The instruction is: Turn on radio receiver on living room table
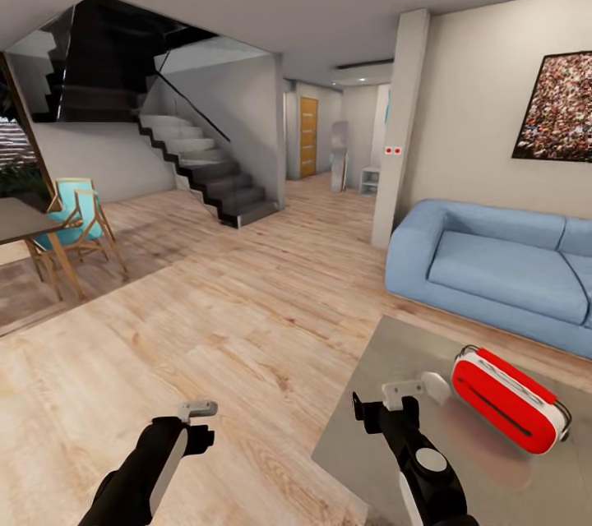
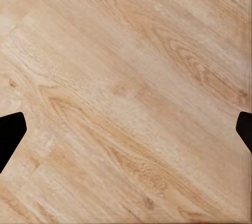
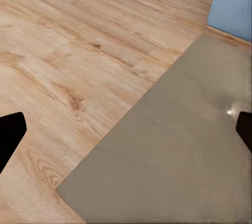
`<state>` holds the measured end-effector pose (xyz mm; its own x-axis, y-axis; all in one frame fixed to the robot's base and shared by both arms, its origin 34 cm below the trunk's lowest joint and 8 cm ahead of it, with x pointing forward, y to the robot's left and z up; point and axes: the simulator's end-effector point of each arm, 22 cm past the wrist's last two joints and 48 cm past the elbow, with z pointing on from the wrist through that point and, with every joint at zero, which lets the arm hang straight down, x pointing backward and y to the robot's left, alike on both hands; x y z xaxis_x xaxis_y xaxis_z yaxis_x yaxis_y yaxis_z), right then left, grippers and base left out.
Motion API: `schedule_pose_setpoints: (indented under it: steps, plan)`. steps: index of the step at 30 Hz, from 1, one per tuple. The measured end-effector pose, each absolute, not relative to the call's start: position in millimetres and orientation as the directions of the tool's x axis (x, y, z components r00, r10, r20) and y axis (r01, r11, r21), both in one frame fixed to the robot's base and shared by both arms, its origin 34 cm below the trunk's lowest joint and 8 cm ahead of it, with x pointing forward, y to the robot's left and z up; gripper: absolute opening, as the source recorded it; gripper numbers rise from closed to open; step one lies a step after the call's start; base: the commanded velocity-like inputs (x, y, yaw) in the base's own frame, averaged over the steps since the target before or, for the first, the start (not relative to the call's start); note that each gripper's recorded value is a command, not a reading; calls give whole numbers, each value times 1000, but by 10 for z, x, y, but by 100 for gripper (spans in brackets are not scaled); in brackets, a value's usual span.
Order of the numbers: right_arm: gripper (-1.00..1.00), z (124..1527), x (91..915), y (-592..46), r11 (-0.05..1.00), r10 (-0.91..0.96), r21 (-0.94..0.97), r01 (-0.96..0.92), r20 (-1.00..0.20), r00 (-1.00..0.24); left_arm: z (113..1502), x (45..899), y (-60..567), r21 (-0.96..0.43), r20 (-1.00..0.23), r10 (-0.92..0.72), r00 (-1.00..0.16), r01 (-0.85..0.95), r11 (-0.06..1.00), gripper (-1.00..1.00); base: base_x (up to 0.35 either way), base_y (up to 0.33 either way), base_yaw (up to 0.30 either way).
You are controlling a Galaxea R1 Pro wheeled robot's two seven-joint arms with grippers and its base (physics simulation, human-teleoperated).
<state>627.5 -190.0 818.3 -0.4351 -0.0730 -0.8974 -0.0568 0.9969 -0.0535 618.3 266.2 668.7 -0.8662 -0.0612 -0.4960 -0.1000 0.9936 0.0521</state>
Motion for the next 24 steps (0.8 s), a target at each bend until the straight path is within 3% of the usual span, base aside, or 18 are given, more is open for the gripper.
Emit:
schedule_pose_setpoints:
  steps: [24]
  plan:
    - [100,8186,6276,-1901,997,-73,-54,-56,-898,-434,6678,6176,2626,48,-493,-61,-868,-98,994,100,0,0,-235]
